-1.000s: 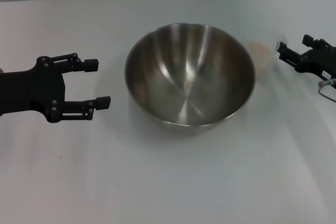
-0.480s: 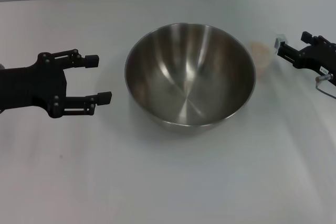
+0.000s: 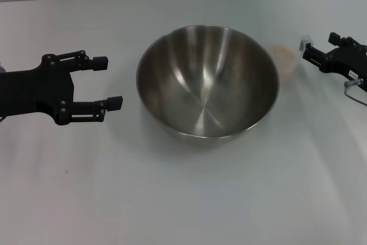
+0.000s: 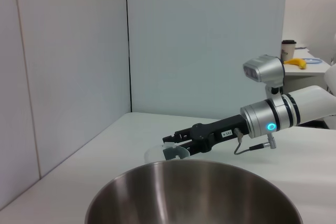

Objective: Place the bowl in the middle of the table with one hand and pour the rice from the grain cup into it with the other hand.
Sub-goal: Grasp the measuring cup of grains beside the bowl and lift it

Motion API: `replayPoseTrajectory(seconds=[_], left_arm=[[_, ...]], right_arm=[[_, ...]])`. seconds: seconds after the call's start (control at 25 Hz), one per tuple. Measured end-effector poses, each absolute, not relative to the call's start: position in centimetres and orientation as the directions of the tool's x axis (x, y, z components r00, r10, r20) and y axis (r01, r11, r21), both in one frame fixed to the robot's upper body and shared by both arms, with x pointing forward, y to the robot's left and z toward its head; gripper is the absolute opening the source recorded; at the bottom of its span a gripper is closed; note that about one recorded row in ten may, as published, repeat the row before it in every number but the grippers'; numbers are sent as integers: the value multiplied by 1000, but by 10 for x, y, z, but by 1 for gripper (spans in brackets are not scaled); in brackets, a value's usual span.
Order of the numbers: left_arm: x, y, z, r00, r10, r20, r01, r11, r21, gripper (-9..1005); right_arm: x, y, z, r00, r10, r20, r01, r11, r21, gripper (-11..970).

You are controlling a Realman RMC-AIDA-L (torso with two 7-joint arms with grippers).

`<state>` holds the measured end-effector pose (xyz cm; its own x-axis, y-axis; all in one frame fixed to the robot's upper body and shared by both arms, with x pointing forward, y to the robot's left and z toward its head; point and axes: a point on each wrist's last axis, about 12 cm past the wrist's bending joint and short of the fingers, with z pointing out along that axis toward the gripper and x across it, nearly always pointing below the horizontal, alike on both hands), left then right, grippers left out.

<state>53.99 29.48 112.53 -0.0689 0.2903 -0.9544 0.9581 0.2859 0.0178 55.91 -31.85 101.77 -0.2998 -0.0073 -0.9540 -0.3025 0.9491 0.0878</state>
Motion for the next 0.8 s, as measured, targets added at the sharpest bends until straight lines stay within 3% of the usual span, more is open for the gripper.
replayPoseTrajectory(seconds=[0.48, 0.8], left_arm=[[540, 295, 1125, -56, 295, -954, 957, 287, 32, 832], [541, 295, 1125, -55, 296, -953, 957, 288, 34, 832]], right_arm=[[561, -317, 1019, -295, -15, -955, -308, 948, 81, 774], [561, -311, 1018, -301, -48, -952, -354, 933, 64, 701]])
